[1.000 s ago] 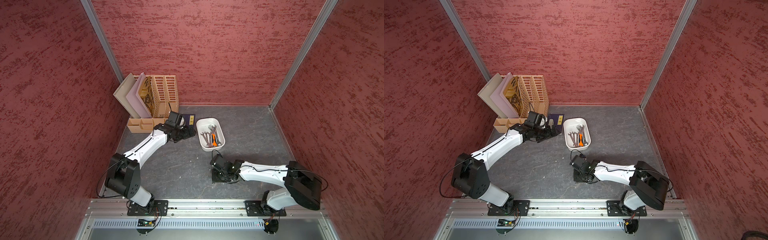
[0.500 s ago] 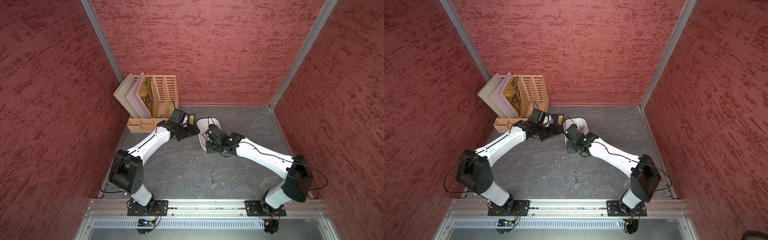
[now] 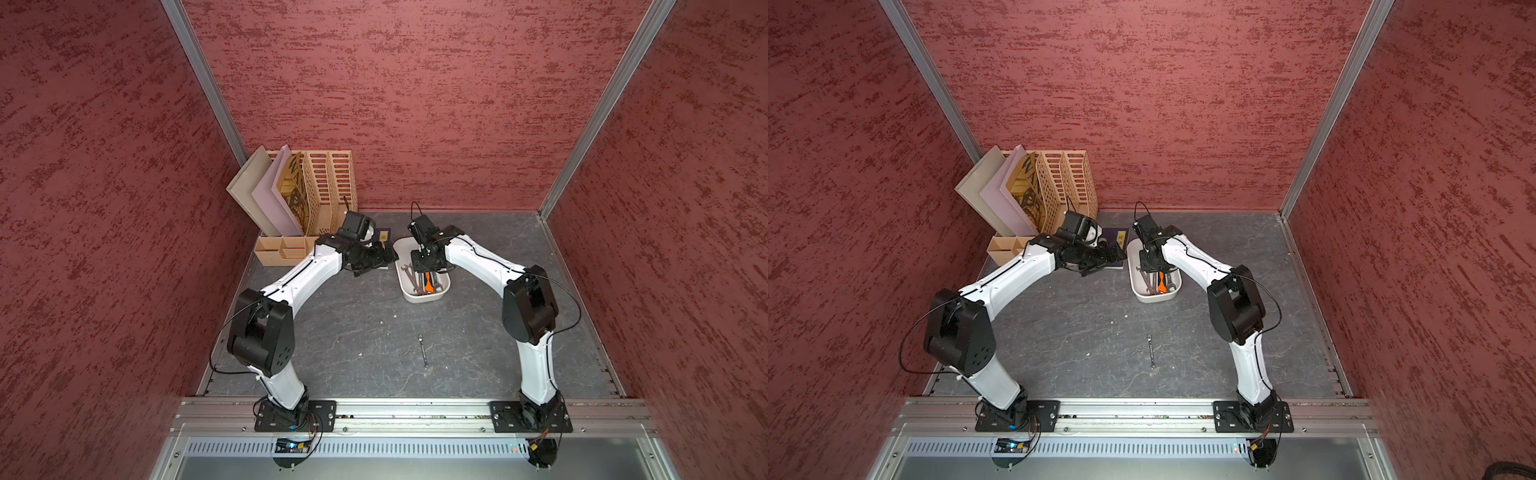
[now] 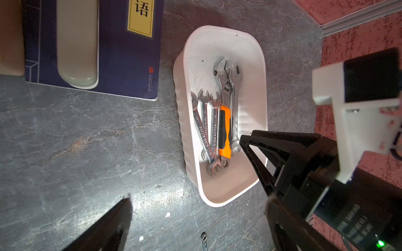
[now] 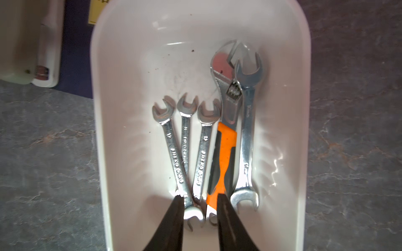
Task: Take out the wrench from the storage box
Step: Pick up the wrench from the storage box, then place the wrench at the center of the board.
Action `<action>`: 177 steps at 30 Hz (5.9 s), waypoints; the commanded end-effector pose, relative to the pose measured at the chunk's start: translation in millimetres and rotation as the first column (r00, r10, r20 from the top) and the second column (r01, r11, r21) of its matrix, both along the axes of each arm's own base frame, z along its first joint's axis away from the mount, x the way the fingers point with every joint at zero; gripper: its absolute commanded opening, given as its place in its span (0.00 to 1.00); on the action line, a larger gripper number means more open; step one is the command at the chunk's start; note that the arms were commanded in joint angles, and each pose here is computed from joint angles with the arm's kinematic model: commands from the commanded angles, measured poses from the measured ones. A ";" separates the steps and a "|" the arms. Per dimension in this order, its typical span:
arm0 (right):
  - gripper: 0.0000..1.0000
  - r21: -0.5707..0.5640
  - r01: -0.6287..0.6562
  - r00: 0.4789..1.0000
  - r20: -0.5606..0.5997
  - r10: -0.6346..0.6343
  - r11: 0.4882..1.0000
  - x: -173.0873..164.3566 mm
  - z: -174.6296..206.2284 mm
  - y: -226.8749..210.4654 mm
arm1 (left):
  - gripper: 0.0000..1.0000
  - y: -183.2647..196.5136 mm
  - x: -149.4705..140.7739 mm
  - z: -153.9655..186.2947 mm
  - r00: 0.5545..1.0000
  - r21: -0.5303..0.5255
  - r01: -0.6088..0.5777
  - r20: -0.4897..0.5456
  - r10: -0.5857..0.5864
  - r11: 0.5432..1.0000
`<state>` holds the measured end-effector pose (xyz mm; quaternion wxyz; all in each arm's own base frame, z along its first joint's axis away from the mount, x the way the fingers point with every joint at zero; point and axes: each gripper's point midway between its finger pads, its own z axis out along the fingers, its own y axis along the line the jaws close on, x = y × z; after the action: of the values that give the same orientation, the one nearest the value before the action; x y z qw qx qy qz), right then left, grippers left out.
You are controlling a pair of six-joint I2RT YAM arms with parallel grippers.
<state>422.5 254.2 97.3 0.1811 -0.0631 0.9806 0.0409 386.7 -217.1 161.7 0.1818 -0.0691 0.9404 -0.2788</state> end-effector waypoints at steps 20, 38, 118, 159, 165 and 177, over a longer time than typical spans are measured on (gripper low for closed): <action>0.70 -0.098 0.095 0.995 -0.016 -0.097 0.991 37.1 -36.5 -21.9 | 1.00 3.8 -1.7 -11.8 1.000 -0.022 0.010 -0.024 -0.011 1.000; 0.73 -0.048 0.173 0.982 -0.070 -0.176 0.984 43.3 -69.9 -21.8 | 1.00 4.3 -2.2 -12.3 1.000 -0.021 0.009 -0.025 -0.010 1.000; 0.43 0.023 0.086 0.996 0.036 -0.087 0.996 74.2 -41.7 -20.9 | 1.00 -8.2 -9.1 -19.9 0.998 -0.017 0.039 -0.042 -0.039 0.999; 0.00 0.132 0.093 0.970 0.212 -0.120 0.987 76.2 73.2 -19.7 | 1.00 -6.0 -11.5 -5.2 0.999 0.019 0.038 0.011 -0.038 0.999; 0.00 0.196 0.062 0.969 0.223 -0.106 0.979 16.9 97.3 -17.5 | 1.00 -9.9 -17.4 7.3 0.997 0.051 0.048 0.058 -0.051 0.998; 0.00 0.298 -0.011 0.997 0.079 -0.013 0.954 -160.8 45.4 -0.5 | 1.00 -16.9 -32.4 29.5 0.986 0.102 0.074 0.140 -0.088 0.992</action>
<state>275.8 238.4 140.8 0.2243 -0.0573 0.9630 0.1381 359.1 -240.5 189.3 0.2324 -0.0091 0.9371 -0.2603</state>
